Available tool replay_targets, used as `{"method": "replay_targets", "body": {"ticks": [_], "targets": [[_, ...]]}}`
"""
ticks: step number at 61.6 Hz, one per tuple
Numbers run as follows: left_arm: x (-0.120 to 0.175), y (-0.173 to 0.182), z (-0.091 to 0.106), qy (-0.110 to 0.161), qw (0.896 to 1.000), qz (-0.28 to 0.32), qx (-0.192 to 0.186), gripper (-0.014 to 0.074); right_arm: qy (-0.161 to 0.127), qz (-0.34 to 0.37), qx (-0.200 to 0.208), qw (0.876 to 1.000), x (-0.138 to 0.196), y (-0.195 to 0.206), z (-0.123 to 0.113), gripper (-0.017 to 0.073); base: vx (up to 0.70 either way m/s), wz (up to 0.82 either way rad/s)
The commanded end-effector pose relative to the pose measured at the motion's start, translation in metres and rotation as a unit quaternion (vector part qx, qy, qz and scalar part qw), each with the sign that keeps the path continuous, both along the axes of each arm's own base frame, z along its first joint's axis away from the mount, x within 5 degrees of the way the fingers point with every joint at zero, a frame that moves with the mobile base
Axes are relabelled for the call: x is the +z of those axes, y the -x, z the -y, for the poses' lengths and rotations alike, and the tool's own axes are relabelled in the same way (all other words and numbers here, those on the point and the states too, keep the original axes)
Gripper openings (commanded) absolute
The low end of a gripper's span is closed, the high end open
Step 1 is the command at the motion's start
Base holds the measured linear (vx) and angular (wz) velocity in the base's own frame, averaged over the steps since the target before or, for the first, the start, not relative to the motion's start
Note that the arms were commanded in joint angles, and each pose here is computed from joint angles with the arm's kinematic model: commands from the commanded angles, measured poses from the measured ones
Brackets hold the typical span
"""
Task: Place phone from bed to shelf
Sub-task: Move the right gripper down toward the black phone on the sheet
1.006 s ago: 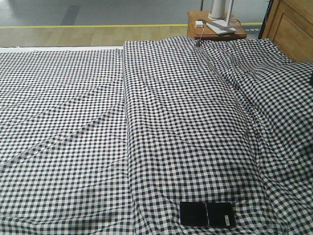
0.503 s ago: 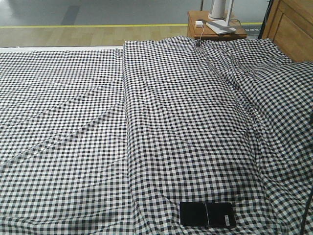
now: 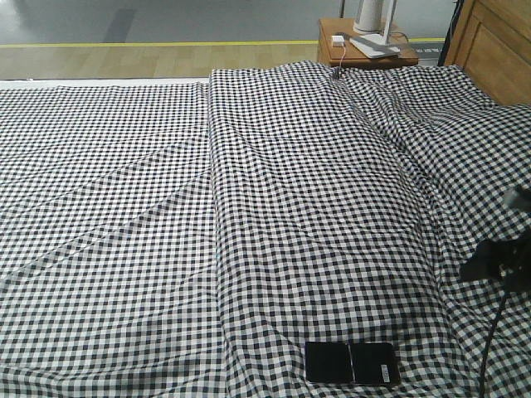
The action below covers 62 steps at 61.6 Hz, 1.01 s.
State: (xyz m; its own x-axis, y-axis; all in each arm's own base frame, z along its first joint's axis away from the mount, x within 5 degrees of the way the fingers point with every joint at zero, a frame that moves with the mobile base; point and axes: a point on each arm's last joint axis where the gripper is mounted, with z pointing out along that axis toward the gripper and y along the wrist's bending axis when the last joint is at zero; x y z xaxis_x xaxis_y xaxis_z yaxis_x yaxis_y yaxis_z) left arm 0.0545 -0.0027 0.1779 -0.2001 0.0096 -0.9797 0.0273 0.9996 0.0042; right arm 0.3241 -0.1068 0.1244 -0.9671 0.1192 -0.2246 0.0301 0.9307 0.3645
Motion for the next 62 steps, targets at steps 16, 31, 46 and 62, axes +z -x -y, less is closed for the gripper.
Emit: {"method": "replay_targets", "body": {"ticks": [16, 31, 46, 62], "targets": [[0.006, -0.001, -0.001, 0.005, 0.999, 0.038, 0.003, 0.0001, -0.119, 0.003, 0.046, 0.992, -0.057, -0.009, -0.012, 0.0593, 0.00, 0.00], [0.006, -0.001, -0.001, 0.005, 0.999, 0.038, 0.003, 0.0001, -0.162, -0.034, 0.080, 0.983, -0.107, 0.002, -0.020, 0.0592, 0.00, 0.00], [0.006, -0.001, -0.001, 0.005, 0.999, 0.038, 0.003, 0.0001, -0.202, -0.038, 0.088, 0.975, -0.147, 0.007, -0.028, 0.0592, 0.00, 0.00], [0.006, -0.001, -0.001, 0.005, 0.999, 0.038, 0.003, 0.0001, -0.265, -0.035, 0.084, 0.960, -0.169, -0.008, -0.029, 0.0592, 0.00, 0.00]]}}
